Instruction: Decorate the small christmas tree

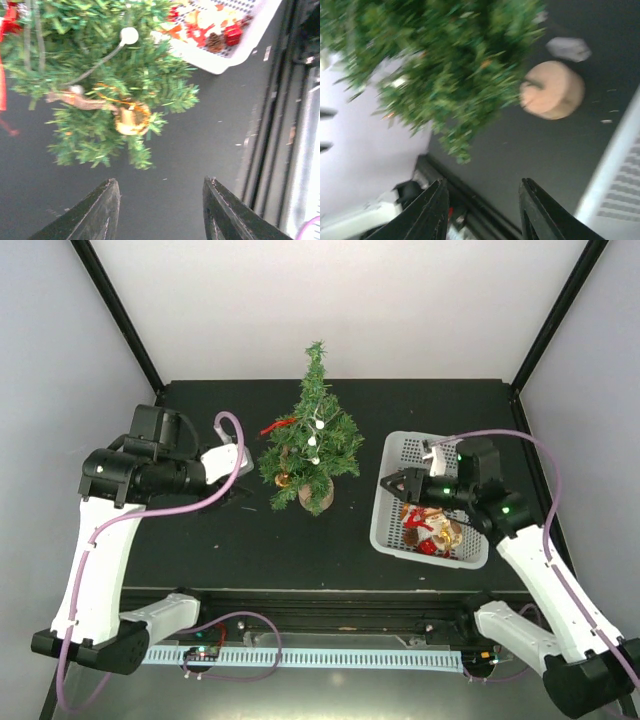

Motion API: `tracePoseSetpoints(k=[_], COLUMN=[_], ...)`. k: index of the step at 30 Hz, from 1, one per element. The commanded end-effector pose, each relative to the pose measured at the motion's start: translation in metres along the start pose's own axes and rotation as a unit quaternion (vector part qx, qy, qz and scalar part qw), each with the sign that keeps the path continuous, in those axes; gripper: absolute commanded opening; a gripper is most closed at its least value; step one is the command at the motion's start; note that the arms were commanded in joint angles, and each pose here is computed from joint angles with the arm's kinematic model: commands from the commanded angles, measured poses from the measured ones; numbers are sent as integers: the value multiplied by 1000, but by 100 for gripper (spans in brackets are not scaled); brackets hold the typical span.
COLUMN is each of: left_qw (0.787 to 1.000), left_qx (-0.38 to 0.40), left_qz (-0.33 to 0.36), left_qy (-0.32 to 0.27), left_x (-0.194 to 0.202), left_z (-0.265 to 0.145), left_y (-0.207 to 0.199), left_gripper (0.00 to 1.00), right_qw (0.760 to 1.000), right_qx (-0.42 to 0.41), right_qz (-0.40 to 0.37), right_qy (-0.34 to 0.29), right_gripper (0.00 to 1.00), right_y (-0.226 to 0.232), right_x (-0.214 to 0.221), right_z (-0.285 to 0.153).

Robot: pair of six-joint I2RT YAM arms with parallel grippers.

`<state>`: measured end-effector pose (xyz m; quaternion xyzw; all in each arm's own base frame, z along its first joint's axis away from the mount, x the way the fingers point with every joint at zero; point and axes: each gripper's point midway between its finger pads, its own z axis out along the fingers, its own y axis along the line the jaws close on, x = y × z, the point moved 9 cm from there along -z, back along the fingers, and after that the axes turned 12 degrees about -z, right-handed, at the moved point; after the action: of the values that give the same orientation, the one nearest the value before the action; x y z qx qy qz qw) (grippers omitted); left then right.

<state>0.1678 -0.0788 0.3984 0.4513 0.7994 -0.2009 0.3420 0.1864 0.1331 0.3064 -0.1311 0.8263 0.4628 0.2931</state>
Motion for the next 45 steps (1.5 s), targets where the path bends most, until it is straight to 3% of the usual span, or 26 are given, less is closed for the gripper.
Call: tracePoseSetpoints(k=[1, 6, 15, 25, 32, 38, 41, 45], left_qw=[993, 985, 985, 985, 986, 986, 986, 986], left_qx=[99, 128, 99, 102, 102, 102, 103, 105], left_qz=[-65, -100, -122, -130, -128, -127, -126, -128], left_qy=[-26, -58, -65, -52, -43, -30, -24, -21], left_x=[5, 0, -2, 6, 10, 15, 17, 17], left_z=[3, 8, 6, 8, 9, 11, 12, 13], left_y=[-16, -14, -9, -13, -15, -17, -16, -15], left_gripper=[47, 47, 47, 47, 48, 48, 48, 49], right_qw=[973, 940, 862, 832, 810, 821, 840, 863], right_qx=[224, 322, 482, 510, 531, 506, 474, 423], right_qz=[25, 97, 145, 189, 204, 210, 208, 219], right_qy=[39, 53, 61, 108, 141, 162, 163, 170], right_gripper=[40, 40, 40, 39, 43, 53, 65, 66], right_y=[-44, -93, -164, -229, -248, -242, -230, -217], right_x=[-1, -23, -50, -38, -25, -2, 15, 44], right_z=[-11, 4, 9, 9, 10, 9, 6, 6])
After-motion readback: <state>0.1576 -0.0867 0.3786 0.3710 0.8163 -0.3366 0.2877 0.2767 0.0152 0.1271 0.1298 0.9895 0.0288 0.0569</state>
